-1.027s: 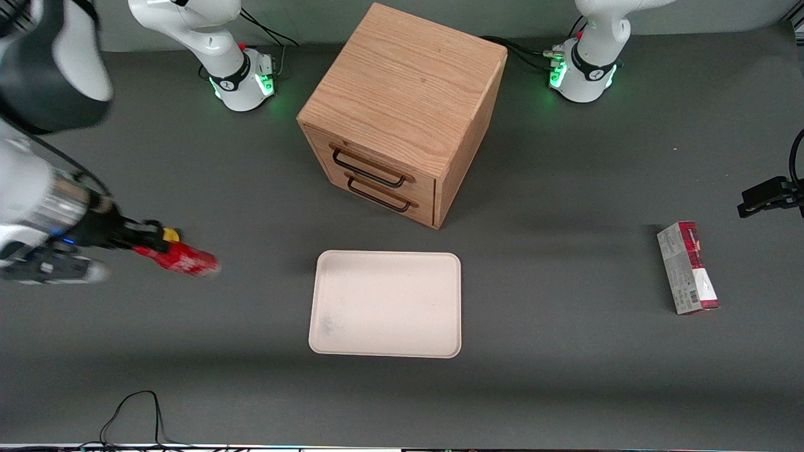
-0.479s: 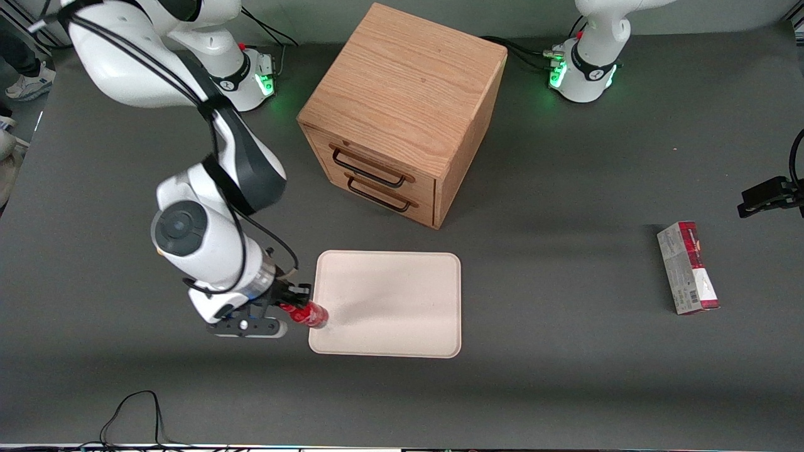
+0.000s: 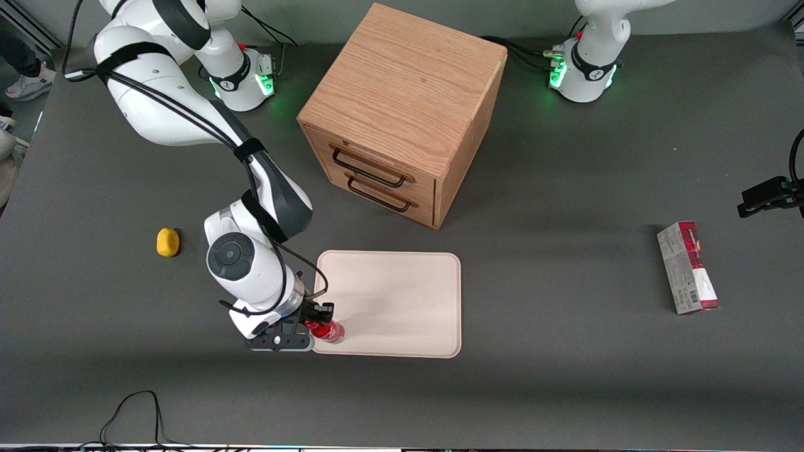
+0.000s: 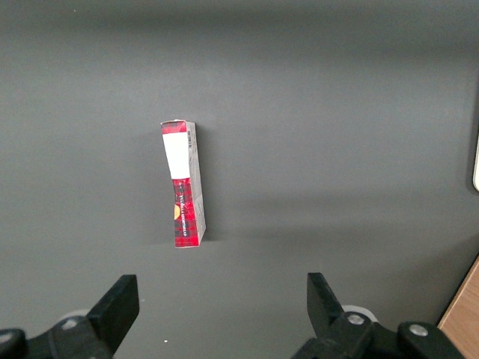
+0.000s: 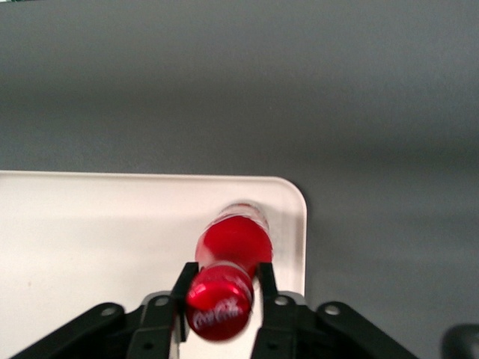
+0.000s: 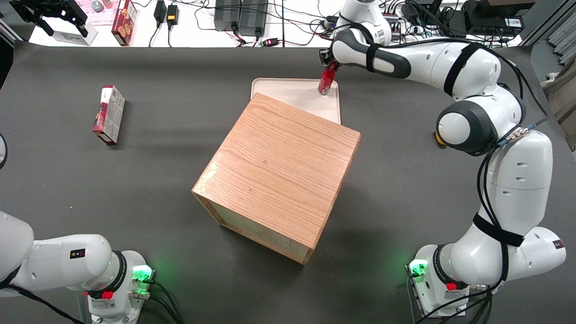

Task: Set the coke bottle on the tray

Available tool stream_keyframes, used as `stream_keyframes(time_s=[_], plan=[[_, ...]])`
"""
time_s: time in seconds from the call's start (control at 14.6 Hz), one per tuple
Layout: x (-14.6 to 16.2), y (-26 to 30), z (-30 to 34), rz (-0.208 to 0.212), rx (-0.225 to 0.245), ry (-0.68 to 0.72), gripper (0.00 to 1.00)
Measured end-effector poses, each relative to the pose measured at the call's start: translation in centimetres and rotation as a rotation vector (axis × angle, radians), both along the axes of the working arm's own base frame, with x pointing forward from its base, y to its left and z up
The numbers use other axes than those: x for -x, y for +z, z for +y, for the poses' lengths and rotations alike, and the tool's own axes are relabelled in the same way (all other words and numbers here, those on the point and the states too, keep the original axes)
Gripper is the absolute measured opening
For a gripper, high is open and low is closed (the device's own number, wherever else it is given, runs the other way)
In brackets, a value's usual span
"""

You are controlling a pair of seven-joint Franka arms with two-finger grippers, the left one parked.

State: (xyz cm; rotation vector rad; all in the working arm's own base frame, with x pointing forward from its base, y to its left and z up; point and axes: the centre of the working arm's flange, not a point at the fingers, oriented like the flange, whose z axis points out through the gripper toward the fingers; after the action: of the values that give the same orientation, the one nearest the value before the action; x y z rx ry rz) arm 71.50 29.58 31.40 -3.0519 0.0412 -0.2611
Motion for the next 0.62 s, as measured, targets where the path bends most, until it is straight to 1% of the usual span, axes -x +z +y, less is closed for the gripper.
stream_keyframes(time_s=[0.14,0.21,0.27,0.34,0.41,0.48,0.55,0.62], plan=[[-0.1,0.5,0.2,-0.019,0.011,0.005,0.66],[-0.2,0.9,0.2,-0.026,0.013,0.006,0.77],[-0.3,1.6,0.1,-0.027,0.02,0.004,0.86],[-0.2,2.6,-0.3,-0.02,0.037,0.0,0.95],[-0.1,4.0,-1.0,-0.007,0.063,-0.004,1.0],[0.2,5.8,-1.9,0.004,0.092,-0.001,1.0],[0.5,8.0,-3.1,0.015,0.109,0.013,1.0],[0.9,10.3,-4.9,0.028,0.108,0.031,1.0]])
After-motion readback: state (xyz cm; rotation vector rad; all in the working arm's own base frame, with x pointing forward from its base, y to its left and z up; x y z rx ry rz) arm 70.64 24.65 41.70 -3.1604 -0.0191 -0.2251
